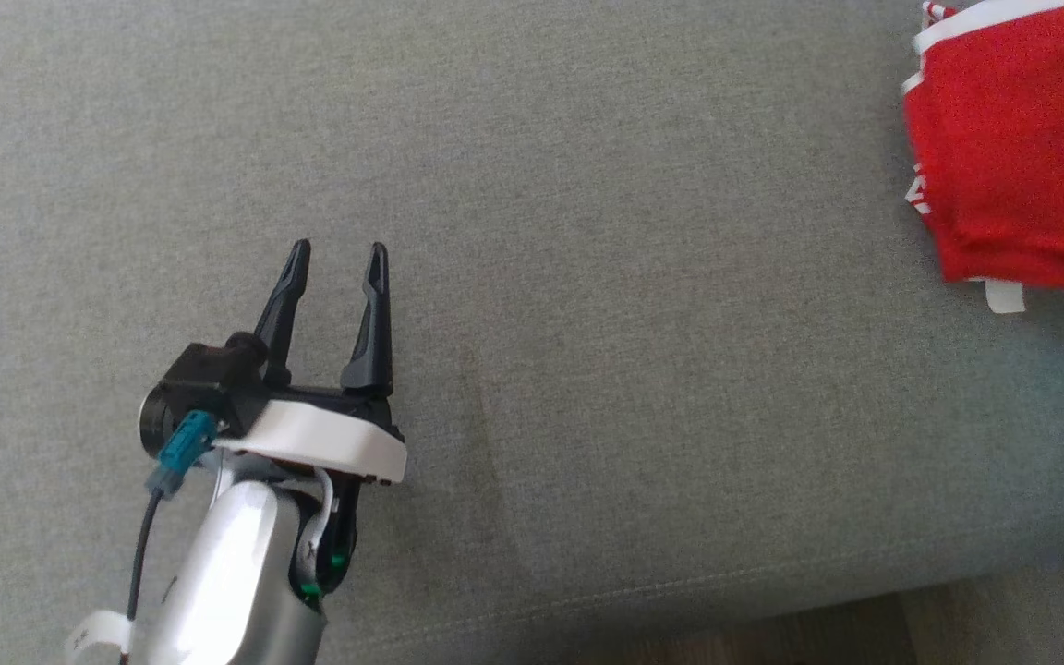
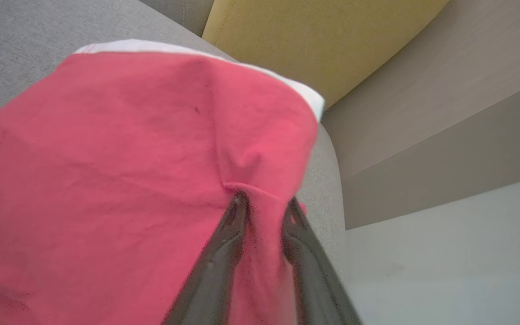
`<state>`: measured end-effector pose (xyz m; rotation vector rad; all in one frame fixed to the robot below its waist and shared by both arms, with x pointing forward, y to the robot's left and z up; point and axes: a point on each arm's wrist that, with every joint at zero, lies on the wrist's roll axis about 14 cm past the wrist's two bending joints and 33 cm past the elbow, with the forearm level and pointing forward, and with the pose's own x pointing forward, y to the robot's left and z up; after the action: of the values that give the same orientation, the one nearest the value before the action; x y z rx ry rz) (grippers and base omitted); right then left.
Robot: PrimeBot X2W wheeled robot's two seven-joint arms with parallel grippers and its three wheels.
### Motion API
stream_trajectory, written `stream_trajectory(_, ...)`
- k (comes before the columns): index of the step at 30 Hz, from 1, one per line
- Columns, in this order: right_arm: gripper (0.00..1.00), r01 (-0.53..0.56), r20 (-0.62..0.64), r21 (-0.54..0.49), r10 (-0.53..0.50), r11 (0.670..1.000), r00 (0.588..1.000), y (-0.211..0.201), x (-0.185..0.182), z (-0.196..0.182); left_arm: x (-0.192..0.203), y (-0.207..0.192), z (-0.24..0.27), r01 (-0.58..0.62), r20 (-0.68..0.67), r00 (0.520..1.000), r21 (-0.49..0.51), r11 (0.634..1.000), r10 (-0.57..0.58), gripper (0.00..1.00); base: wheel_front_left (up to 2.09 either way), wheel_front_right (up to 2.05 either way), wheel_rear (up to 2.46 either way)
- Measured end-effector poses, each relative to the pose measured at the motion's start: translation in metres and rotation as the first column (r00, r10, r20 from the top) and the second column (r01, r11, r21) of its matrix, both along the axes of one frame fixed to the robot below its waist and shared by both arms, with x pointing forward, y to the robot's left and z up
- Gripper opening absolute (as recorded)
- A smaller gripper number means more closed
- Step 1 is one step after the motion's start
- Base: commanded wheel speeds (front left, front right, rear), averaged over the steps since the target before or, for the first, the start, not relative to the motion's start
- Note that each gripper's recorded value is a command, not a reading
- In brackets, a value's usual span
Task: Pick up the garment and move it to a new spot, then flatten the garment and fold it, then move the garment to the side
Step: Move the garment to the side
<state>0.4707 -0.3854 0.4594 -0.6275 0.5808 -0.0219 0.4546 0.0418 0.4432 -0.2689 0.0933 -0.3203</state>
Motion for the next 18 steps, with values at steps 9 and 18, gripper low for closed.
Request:
stream_trajectory(9,1.0,0.027,0.055,0.026,-0.028,0.999,0.998,-0.003,0.0,0.017,-0.003,0.001,0.009,-0.002,0.02,1.0,0.005,1.0,0.002,1.0,0.0,0.0,0.0)
stream_trajectory(18,1.0,-0.042,0.265,0.184,-0.008,0.982,0.964,0.041,0.019,0.057,-0.008,0.004,0.029,-0.01,0.065,0.998,0.006,1.0,0.01,1.0,0.0,0.0,0.0)
